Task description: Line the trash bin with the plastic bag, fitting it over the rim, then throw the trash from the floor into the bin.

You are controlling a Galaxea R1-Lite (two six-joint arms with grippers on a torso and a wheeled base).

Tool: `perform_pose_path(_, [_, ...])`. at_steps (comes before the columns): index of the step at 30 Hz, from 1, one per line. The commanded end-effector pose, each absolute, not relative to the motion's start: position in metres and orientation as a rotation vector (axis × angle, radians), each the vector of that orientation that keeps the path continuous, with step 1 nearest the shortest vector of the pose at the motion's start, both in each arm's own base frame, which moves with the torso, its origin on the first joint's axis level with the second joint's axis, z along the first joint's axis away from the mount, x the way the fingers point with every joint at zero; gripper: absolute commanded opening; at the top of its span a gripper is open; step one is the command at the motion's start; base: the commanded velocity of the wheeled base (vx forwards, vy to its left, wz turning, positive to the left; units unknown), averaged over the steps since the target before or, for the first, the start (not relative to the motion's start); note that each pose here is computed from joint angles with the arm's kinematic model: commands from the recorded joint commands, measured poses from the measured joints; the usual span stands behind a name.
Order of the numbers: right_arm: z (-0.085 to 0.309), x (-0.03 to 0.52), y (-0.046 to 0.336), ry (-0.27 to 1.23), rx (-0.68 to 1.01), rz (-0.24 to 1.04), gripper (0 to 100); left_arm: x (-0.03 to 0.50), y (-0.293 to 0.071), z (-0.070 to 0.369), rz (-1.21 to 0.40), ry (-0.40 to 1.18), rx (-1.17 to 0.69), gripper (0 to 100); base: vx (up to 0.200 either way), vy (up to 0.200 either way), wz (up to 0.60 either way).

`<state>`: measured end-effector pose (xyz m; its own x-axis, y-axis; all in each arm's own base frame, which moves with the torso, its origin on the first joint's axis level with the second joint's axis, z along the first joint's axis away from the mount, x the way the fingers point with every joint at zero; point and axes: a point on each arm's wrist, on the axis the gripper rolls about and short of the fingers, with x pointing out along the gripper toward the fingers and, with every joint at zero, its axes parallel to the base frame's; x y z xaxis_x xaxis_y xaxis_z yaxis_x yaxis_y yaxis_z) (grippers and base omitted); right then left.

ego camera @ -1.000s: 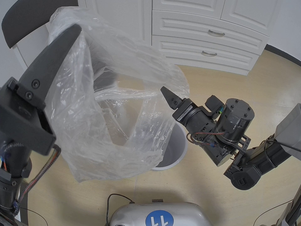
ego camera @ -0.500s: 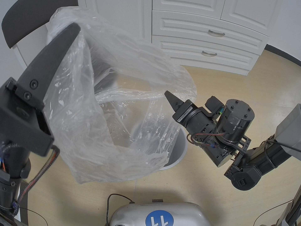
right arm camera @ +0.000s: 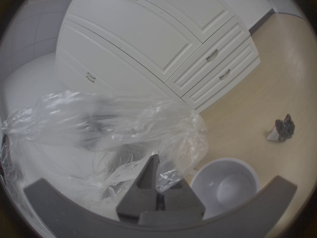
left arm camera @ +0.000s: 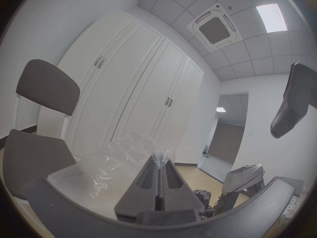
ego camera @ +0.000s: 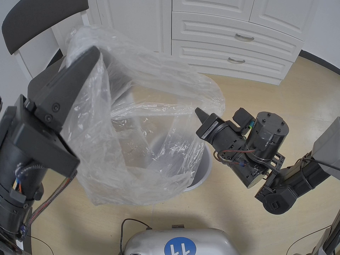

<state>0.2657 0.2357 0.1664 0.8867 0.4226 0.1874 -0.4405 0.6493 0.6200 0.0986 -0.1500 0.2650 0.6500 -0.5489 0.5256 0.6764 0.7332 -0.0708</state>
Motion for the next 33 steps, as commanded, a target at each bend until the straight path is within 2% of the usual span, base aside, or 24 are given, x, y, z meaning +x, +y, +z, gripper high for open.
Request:
perform_pose_path(1, [0.164, 0.267, 0.225, -0.039, 0.629, 0.46, 0, 0.106, -0.148, 0.257, -0.675, -0.461, -0.225, 0, 0.0, 0.0, 0.0])
perform_pose_path(11, [0.191, 0.264, 0.199, -0.104, 0.576, 0.415, 0, 0.116, -0.145, 0.241, -0.64, -0.357, -0.142, 0, 0.0, 0.0, 0.0])
perform_pose_path(27, [0.197, 0.252, 0.189, -0.141, 0.469, 0.396, 0, 0.128, -0.14, 0.214, -0.629, -0.187, -0.01, 0, 0.0, 0.0, 0.0])
perform_pose_path(33, [0.2, 0.24, 0.18, -0.161, 0.381, 0.386, 0, 0.14, -0.133, 0.204, -0.591, -0.131, 0.036, 0, 0.0, 0.0, 0.0])
